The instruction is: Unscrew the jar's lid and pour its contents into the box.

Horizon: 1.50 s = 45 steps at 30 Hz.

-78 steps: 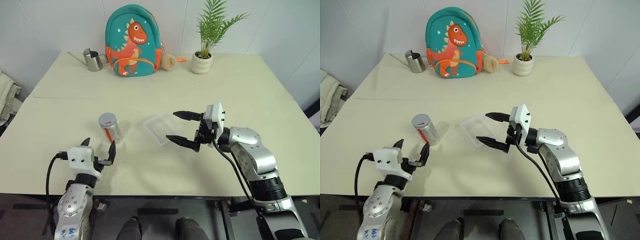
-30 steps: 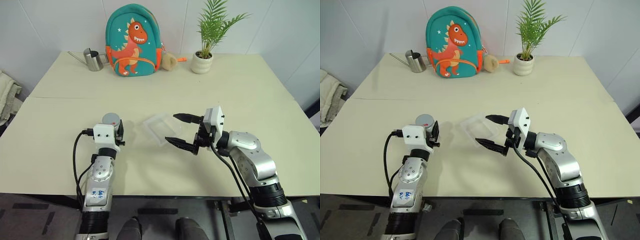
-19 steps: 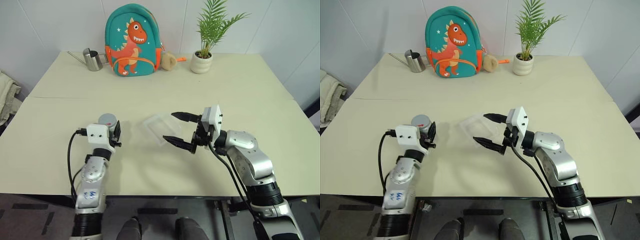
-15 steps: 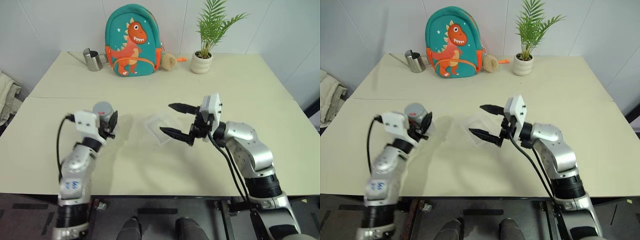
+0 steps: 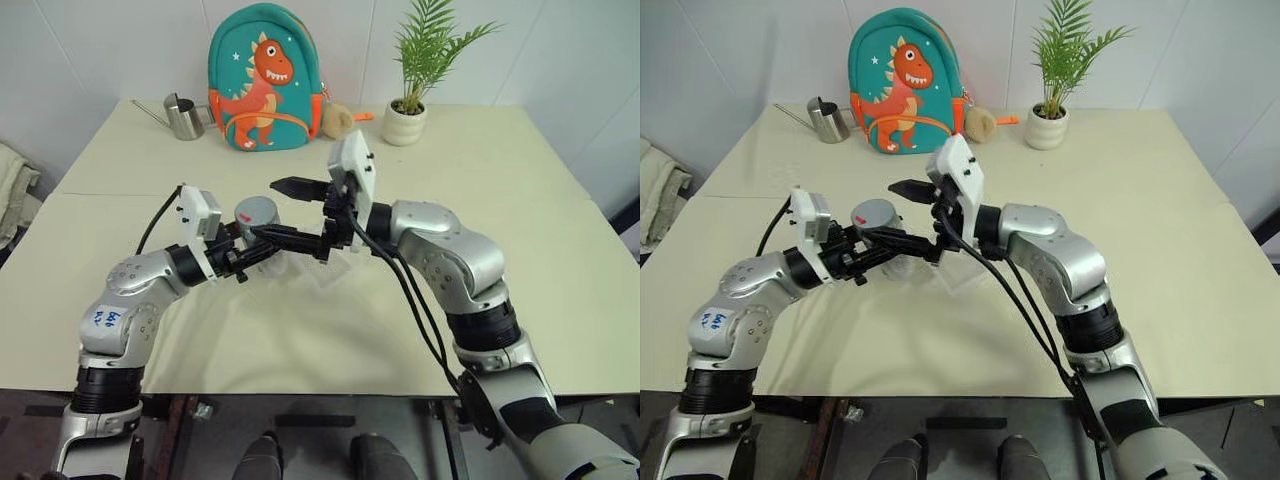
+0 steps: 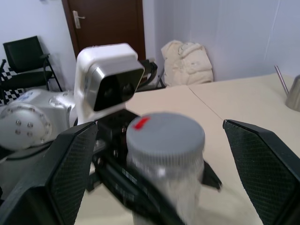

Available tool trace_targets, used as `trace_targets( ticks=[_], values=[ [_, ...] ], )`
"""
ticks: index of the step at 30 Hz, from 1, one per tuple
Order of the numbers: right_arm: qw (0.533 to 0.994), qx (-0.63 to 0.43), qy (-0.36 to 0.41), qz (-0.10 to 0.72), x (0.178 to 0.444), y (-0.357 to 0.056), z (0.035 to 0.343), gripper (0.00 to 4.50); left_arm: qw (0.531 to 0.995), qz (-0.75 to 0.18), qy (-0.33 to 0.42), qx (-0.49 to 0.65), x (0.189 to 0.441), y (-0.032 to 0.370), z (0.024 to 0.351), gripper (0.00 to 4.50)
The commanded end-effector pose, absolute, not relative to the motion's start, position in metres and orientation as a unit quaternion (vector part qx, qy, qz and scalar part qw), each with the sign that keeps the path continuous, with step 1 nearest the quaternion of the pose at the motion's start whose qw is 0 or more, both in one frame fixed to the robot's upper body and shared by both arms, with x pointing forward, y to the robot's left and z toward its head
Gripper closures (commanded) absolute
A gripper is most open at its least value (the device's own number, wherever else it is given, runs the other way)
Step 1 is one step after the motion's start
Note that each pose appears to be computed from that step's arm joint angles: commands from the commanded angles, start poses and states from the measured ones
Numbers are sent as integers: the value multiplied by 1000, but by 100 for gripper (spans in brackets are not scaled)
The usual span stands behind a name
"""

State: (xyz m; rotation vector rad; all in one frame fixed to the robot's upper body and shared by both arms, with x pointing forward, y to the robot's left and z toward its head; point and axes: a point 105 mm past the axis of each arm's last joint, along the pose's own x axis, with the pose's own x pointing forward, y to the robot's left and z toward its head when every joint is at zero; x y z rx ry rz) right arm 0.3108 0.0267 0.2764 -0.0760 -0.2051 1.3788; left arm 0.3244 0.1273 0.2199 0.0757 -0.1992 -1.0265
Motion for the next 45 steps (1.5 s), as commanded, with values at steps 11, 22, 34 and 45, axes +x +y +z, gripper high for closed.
trace_targets(
  ticks=[11, 22, 34, 45],
  values=[
    [770, -46, -99, 629, 312, 36, 280, 0, 852, -506, -120, 53, 319, 119, 228, 252],
    [772, -44, -114, 624, 316, 28, 284, 192, 851, -511, -105, 60, 314, 124, 222, 252],
    [600, -32, -94, 794, 282, 4, 311, 192, 723, -687, -66, 32, 272, 117, 246, 252],
    [595, -59, -85, 797, 289, 1, 305, 192, 717, -690, -77, 51, 271, 113, 246, 252]
  ],
)
